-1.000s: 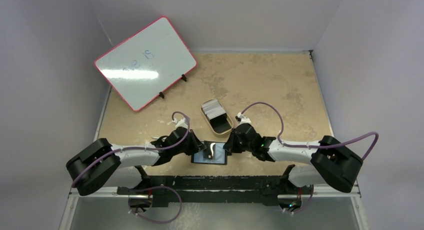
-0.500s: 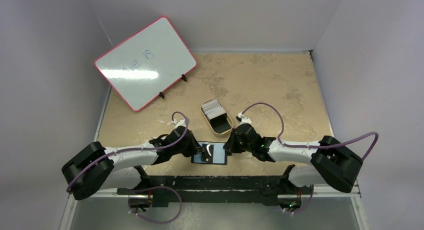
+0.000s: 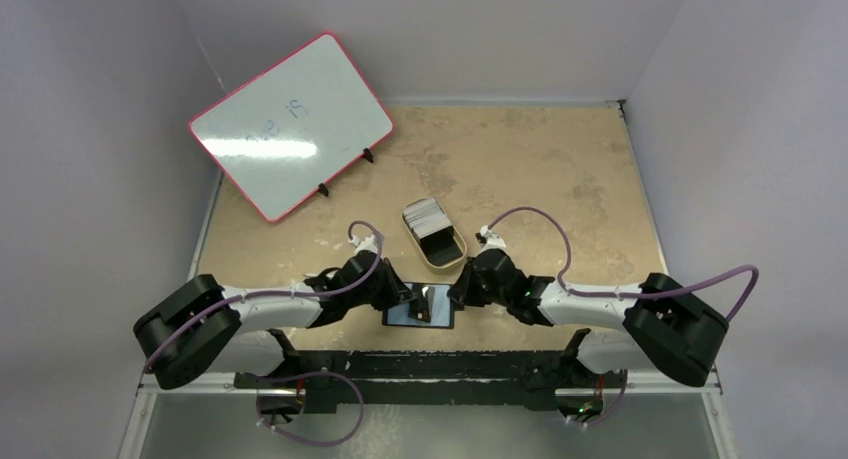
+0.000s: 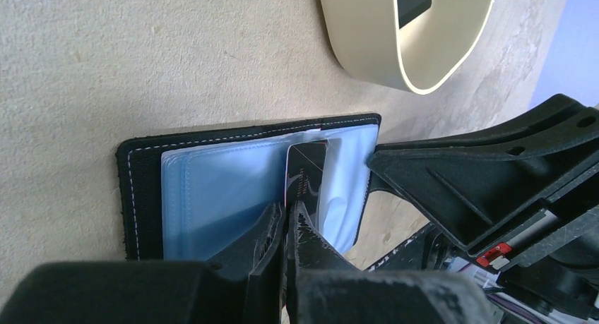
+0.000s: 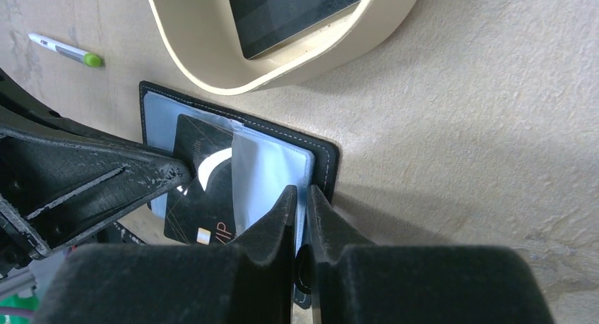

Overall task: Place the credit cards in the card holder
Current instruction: Insert the credit card into the card holder.

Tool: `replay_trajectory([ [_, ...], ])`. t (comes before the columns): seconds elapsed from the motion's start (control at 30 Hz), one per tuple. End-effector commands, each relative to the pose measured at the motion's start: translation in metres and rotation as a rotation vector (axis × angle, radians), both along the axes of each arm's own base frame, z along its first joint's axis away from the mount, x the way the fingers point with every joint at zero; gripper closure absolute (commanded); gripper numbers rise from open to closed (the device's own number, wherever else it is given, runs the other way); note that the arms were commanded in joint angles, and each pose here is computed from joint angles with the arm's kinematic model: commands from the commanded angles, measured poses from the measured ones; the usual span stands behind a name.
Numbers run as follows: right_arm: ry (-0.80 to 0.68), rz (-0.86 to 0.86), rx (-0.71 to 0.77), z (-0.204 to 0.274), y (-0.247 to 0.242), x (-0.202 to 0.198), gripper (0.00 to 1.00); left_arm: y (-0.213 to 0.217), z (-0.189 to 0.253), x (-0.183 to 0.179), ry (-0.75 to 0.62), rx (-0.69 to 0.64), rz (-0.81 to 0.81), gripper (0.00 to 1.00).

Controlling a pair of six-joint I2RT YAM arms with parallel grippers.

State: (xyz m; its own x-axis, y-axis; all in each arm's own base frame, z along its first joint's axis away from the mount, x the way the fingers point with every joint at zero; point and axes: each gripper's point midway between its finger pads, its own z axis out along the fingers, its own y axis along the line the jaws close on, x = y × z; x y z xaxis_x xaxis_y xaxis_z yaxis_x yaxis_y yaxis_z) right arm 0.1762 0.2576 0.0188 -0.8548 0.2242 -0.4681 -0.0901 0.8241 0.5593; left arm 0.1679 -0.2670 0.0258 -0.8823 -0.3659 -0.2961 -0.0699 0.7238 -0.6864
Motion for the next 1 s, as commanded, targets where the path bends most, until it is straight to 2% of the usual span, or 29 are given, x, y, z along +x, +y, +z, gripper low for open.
replay_trajectory([
  [0.0,-0.008,-0.052,0.026,0.004,-0.004,0.001,0.91,0.000,0.005,0.010,-0.055,-0.033,0.059,1.00],
  [0.43,0.016,-0.082,0.041,0.001,-0.009,-0.003,0.91,0.023,-0.002,0.006,-0.105,0.088,0.036,1.00],
  [0.97,0.007,-0.131,0.096,0.009,-0.011,-0.001,0.93,-0.010,0.011,0.000,-0.161,-0.053,0.024,1.00],
])
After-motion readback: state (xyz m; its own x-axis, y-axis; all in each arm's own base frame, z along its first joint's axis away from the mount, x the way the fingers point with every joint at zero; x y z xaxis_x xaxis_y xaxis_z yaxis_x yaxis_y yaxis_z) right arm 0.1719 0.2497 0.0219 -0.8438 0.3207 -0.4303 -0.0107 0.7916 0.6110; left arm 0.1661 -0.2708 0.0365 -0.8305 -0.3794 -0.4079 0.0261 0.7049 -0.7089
